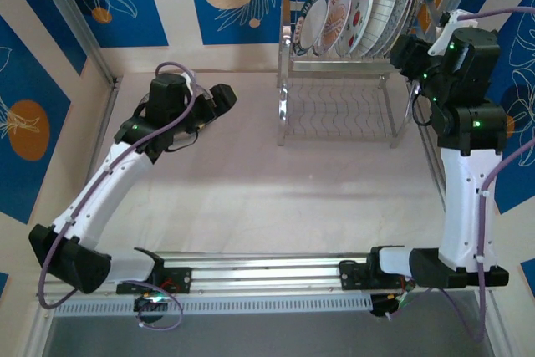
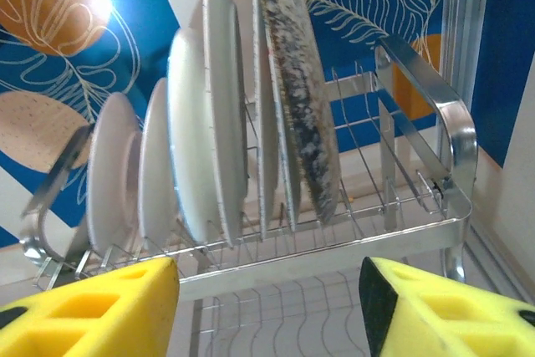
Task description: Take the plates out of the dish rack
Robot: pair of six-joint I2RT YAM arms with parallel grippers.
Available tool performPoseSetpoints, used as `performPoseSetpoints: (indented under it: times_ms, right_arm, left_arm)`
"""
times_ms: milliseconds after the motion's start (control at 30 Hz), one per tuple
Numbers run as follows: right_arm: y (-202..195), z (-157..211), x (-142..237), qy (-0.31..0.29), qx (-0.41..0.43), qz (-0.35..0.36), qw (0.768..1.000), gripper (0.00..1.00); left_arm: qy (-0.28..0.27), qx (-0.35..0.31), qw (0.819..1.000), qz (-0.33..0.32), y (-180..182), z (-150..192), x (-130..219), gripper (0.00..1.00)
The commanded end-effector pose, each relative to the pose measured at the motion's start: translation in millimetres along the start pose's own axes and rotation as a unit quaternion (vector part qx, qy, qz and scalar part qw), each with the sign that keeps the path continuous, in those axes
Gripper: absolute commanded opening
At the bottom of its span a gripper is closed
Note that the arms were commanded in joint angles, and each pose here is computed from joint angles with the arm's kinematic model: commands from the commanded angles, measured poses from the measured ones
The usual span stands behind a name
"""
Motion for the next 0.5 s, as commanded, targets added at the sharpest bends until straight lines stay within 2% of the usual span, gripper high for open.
performPoseSetpoints:
  times_ms: [0,167,267,467]
  right_arm:
    - [5,-1,-8,-0.008,0.017,-0.061,0.998,0.53]
    - [-3,3,-17,-0.059,0.066,-0.124,0.988,0.5]
    - [-2,13,-22,-0.084,0.122,-0.151,0.977,0.5]
    - [-20,30,-38,-0.128,0.164,-0.132,0.969,0.51]
  left_arm:
    - [-0.006,-0.051,0.997,0.064,-32,-1,23,1.0]
    - [-0.004,-0.065,0.992,0.106,-41,7,36,1.0]
    - [-0.007,-0.074,0.989,0.127,-47,9,43,1.0]
    - [-0.015,-0.072,0.987,0.142,-50,9,45,1.0]
Point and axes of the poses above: each hand's point on the last joint's axis, 136 mm out from that joint toward the fingers, its own x axis back along the fingers, its own y axis along the line the jaws close on, z = x × y, the point moved 3 cm from there along x, back along the fingers, and after that the axes turned 1 degree about -x, right-handed, at the moved point
